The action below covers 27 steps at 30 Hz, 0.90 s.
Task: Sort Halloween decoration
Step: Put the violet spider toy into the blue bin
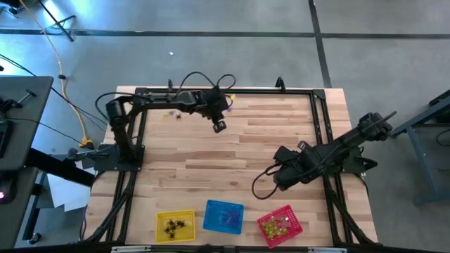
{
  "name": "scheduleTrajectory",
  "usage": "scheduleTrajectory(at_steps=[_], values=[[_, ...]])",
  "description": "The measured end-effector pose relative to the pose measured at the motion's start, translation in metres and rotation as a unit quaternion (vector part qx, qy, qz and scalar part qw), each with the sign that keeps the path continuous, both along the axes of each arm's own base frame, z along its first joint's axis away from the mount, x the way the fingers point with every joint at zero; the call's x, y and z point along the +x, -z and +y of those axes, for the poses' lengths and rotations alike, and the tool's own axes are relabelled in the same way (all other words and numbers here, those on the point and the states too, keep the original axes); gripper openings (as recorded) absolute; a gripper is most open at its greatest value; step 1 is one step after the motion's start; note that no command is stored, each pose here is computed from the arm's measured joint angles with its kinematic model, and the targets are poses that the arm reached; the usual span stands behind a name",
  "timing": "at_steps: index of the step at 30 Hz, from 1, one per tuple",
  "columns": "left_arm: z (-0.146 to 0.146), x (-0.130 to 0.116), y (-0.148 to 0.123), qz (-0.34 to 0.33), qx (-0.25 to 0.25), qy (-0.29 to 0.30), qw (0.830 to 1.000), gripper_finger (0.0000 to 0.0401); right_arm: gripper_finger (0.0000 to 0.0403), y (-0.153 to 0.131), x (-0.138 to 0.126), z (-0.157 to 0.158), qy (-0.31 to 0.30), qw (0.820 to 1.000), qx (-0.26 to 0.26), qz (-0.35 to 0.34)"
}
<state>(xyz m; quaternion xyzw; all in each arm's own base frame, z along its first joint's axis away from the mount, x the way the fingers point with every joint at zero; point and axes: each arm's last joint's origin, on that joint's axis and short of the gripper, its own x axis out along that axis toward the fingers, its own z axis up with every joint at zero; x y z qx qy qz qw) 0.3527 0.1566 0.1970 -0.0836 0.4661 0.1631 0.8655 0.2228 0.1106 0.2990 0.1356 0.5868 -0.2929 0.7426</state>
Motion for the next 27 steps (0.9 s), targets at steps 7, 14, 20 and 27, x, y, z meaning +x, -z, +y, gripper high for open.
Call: scheduleTrajectory(at_steps=[7,14,20,27], values=[[0.026,0.031,0.015,0.052,0.006,0.026,0.998,0.0001,0.0112,0.0,0.003,-0.007,0.001,1.0,0.0,0.005],[0.039,0.044,0.023,0.091,0.037,0.048,0.994,0.0037,0.0112,0.0,0.003,-0.007,-0.005,1.0,0.001,0.009],[0.04,0.045,0.022,0.107,0.067,0.085,0.988,0.0088,0.0112,0.0,0.003,-0.007,-0.007,1.0,0.005,0.011],[0.041,0.044,0.022,0.114,0.085,0.114,0.983,0.0143,0.0112,0.0,0.004,-0.008,-0.004,1.0,0.006,0.01]])
